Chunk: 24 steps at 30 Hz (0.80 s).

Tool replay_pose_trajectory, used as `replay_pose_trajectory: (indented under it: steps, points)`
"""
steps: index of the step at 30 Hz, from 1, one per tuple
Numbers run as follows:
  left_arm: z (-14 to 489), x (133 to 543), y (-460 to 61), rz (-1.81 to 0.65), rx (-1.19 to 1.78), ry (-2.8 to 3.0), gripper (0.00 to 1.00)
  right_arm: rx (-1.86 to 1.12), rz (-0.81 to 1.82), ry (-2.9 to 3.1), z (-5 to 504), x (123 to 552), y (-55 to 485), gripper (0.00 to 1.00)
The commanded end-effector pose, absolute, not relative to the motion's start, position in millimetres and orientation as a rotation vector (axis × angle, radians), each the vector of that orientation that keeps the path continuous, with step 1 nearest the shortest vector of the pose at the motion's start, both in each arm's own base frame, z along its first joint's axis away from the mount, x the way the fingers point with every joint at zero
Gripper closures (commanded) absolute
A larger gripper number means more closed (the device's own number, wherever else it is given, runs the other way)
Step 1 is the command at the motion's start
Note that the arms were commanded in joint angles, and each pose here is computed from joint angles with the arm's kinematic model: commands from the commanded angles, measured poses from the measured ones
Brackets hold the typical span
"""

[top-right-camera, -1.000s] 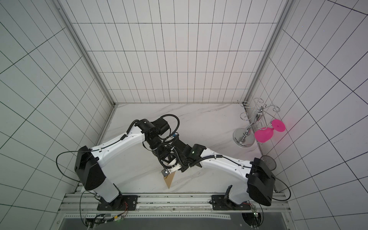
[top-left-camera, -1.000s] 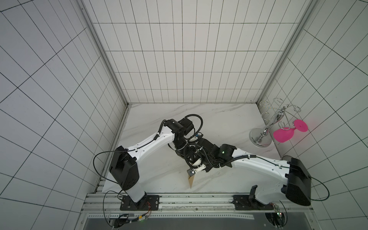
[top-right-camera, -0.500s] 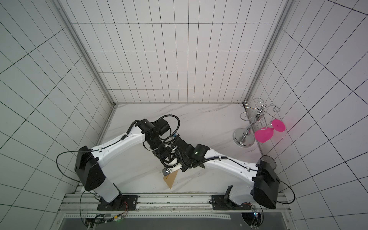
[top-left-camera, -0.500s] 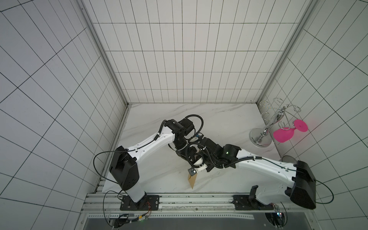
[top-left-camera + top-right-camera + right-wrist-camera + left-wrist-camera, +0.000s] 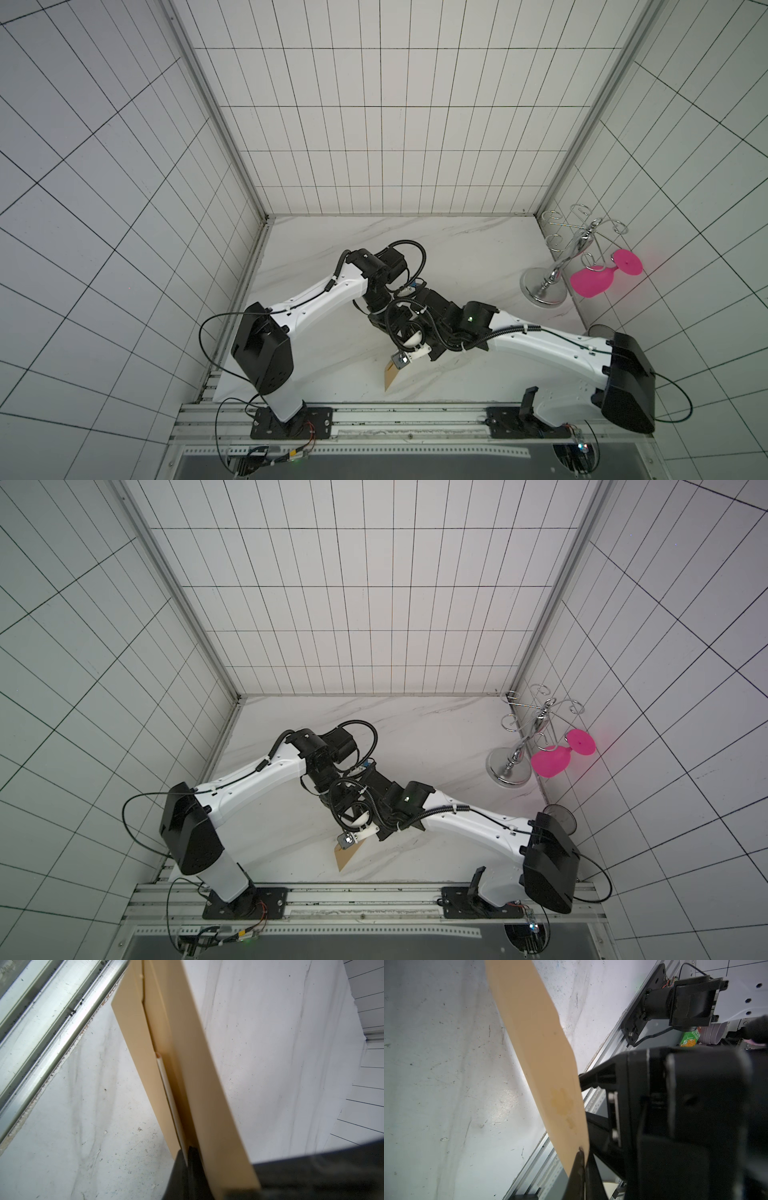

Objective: Fold the letter paper in half and place it into the envelope
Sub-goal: Place the letter paper in the envelope.

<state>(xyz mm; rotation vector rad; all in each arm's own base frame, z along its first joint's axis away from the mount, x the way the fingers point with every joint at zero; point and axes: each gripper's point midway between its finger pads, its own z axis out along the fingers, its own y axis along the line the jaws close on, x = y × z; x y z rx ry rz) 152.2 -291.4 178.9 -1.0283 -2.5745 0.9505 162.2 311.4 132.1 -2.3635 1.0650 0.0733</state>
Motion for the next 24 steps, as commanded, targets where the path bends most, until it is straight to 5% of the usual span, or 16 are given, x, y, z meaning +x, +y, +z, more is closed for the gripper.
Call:
replay_pose_trajectory:
  steps: [1,24]
  points:
    - [189,151,-304,1.034,-1.103,-2.538,1.0,-2.384,0.106,1.058,116,157,316,1.0]
    - [193,148,-306,1.051,-1.111,-2.529,1.0,-2.368,0.06,1.111,106,169,324,1.0]
